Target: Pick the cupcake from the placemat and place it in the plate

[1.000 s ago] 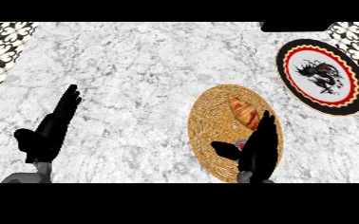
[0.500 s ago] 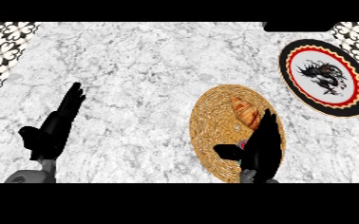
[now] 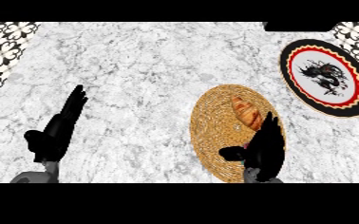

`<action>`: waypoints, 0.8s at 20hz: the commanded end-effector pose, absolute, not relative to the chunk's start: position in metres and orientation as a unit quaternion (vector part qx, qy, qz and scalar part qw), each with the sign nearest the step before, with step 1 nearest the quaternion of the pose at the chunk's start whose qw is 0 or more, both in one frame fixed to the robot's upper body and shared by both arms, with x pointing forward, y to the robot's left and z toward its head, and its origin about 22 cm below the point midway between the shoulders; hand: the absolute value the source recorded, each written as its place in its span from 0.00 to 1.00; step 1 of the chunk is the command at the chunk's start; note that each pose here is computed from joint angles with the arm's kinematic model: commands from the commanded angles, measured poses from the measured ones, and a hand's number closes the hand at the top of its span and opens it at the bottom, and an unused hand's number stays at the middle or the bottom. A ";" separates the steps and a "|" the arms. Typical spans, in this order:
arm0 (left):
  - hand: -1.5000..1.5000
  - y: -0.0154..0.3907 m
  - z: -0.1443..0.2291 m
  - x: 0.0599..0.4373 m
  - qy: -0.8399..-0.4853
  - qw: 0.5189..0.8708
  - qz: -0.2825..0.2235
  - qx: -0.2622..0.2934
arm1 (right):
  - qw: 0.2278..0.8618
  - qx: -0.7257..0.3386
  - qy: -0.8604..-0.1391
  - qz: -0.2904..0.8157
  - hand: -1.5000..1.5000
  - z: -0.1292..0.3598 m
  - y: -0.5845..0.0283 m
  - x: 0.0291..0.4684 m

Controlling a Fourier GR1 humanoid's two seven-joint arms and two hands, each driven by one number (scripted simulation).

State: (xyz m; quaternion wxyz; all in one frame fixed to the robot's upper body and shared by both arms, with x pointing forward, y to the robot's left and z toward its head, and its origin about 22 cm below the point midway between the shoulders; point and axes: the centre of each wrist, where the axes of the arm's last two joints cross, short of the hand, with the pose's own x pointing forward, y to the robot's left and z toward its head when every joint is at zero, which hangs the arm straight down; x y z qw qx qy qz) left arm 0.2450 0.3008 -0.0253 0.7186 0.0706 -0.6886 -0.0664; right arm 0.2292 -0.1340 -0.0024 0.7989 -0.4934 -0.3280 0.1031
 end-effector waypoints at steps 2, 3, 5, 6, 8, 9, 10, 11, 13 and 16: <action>0.50 0.299 -0.031 0.247 -0.689 0.719 -0.064 0.068 | 0.841 -0.466 -0.254 0.106 1.00 -0.011 -0.123 0.238; 0.50 0.311 -0.019 0.245 -0.687 0.719 -0.072 0.069 | 0.838 -0.466 -0.265 0.101 1.00 -0.012 -0.120 0.243; 0.50 0.310 -0.020 0.247 -0.688 0.719 -0.067 0.067 | 0.831 -0.473 -0.276 0.101 1.00 -0.005 -0.120 0.243; 0.50 0.294 -0.011 0.251 -0.693 0.715 -0.067 0.067 | 0.828 -0.474 -0.280 0.101 1.00 -0.009 -0.126 0.246; 0.50 0.309 -0.030 0.239 -0.687 0.720 -0.071 0.070 | 0.828 -0.474 -0.282 0.102 1.00 0.003 -0.134 0.249; 0.50 0.306 -0.028 0.253 -0.682 0.726 -0.060 0.071 | 0.824 -0.477 -0.289 0.103 1.00 -0.017 -0.126 0.240; 0.50 0.299 -0.026 0.246 -0.684 0.724 -0.063 0.069 | 0.821 -0.478 -0.294 0.104 1.00 -0.006 -0.121 0.244; 0.50 0.323 -0.035 0.247 -0.684 0.723 -0.065 0.071 | 0.814 -0.490 -0.294 0.109 1.00 -0.014 -0.122 0.247; 0.50 0.311 -0.009 0.237 -0.680 0.728 -0.066 0.059 | 0.797 -0.489 -0.324 0.145 1.00 -0.014 -0.199 0.240; 0.50 0.306 -0.025 0.242 -0.682 0.725 -0.055 0.076 | 0.743 -0.512 -0.357 0.241 1.00 -0.013 -0.280 0.225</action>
